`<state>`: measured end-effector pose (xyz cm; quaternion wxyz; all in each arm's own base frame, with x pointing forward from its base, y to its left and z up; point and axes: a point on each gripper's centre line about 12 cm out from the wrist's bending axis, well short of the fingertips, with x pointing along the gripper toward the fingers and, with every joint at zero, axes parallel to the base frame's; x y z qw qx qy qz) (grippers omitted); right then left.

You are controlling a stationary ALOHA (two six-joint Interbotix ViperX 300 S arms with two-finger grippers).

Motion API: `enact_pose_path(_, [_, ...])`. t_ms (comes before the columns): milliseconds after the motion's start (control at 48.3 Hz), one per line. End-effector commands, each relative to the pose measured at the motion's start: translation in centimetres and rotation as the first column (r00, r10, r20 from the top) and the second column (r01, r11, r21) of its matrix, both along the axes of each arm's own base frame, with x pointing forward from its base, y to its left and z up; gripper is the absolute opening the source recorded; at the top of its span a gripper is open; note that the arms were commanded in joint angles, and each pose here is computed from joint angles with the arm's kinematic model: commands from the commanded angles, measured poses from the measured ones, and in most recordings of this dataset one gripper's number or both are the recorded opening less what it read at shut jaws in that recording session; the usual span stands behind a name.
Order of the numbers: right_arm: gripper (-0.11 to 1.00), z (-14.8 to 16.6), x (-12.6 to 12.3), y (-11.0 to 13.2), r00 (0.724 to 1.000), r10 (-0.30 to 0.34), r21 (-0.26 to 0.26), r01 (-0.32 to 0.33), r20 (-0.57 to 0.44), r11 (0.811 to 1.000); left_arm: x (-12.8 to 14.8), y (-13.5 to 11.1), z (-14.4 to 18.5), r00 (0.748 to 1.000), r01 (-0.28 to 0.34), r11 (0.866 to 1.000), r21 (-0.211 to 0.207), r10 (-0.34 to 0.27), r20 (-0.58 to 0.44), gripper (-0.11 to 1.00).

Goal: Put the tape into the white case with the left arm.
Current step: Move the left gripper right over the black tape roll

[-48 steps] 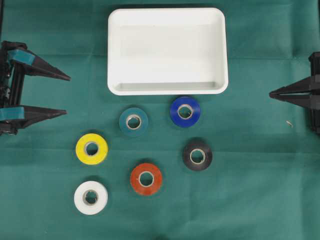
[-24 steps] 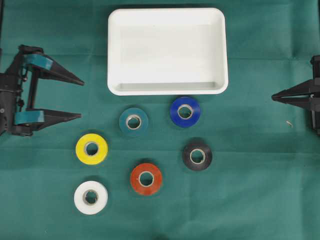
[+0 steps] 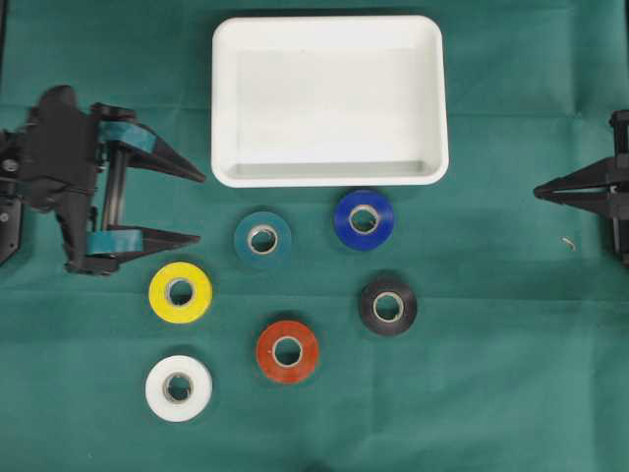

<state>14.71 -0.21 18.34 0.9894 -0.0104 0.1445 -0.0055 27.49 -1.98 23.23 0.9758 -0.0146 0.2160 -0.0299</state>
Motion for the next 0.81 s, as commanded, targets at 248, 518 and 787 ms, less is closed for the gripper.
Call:
enact_pose_path(248, [-0.09,-0.1,0.1,0.0,1.0,-0.002,0.002,0.002,-0.008,1.0,3.9,-1.1,-0.1,0.999,0.028,1.0,0.006,-0.027,-0.044,1.0])
enact_pose_path(518, [-0.09,-0.1,0.1,0.0,1.0,-0.003,0.002,0.003,-0.011,1.0,6.3,-1.8,-1.3,0.995,0.041,0.999,0.01,-0.04,-0.088,1.0])
enact_pose_path(787, [-0.09,-0.2,0.1,0.0,1.0,-0.002,0.002,0.002,-0.014,1.0,7.9,-2.1,-1.6,0.994,0.044,0.999,0.011,-0.043,-0.102,1.0])
